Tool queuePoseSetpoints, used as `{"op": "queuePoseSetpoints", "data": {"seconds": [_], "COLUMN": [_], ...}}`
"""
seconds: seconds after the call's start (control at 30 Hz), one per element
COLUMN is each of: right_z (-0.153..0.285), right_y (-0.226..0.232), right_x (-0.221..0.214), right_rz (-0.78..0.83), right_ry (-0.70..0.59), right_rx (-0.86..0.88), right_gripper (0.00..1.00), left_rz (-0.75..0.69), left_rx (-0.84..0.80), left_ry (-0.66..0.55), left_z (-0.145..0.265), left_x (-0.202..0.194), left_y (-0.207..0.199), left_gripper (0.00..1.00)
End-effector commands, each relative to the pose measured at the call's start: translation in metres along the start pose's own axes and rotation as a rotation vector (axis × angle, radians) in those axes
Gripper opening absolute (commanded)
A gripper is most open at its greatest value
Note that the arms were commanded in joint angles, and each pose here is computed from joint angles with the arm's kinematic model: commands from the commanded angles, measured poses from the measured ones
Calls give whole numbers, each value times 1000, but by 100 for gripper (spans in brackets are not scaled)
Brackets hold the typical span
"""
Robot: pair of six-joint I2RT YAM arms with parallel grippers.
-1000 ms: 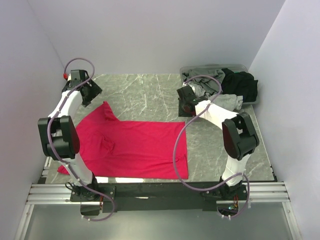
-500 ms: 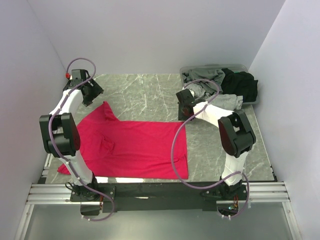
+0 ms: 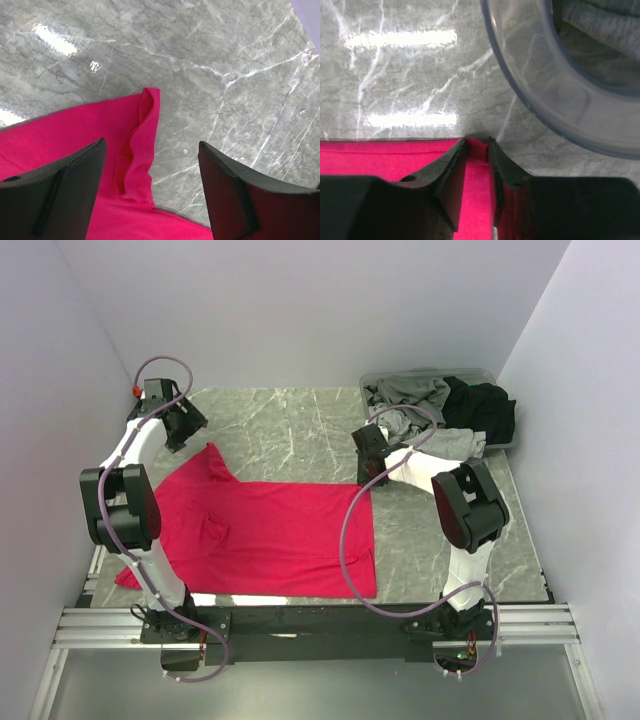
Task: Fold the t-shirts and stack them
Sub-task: Fold the tshirt
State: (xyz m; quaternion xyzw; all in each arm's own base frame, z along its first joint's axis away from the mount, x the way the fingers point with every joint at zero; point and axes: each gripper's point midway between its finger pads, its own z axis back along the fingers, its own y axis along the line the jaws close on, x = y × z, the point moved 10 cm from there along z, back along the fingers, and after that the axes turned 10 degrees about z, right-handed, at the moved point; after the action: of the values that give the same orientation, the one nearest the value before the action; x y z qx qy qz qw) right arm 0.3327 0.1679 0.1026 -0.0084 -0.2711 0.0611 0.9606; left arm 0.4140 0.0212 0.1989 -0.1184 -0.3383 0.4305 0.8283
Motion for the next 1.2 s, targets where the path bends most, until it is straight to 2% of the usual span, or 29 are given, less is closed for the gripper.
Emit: {"op": "queuePoseSetpoints", "data": {"seconds": [0.0,0.2,0.3,0.57,0.9,1.17], "right_z": [-11,-8,-7,-5,-4,-3], "right_y": [0,-2,-2,-3,-3,-2], "right_x": [-4,-7,-9,-11,-10,-8], "right_rz": [-6,-5,-7,-9,-13,-12], "right_ry": [9,20,21,21,22,20], "right_rx": [-5,-6,-8,-10,-9,-4], "right_gripper": [29,18,15,14,14,14], "left_rz": [-39,-118,-133,-114,-114,-103], "left_rx": [-47,2,32,101,85,63], "left_ry": [-27,18,42,53,86,90], "left_z": [2,-22,-35,-56,-76,-82], "left_x": [9,-3,-7,-13,-22,-22], "left_y": [-12,-14,-18,-9,-5,-7], "left_gripper": [80,77,75,70,65,57]}}
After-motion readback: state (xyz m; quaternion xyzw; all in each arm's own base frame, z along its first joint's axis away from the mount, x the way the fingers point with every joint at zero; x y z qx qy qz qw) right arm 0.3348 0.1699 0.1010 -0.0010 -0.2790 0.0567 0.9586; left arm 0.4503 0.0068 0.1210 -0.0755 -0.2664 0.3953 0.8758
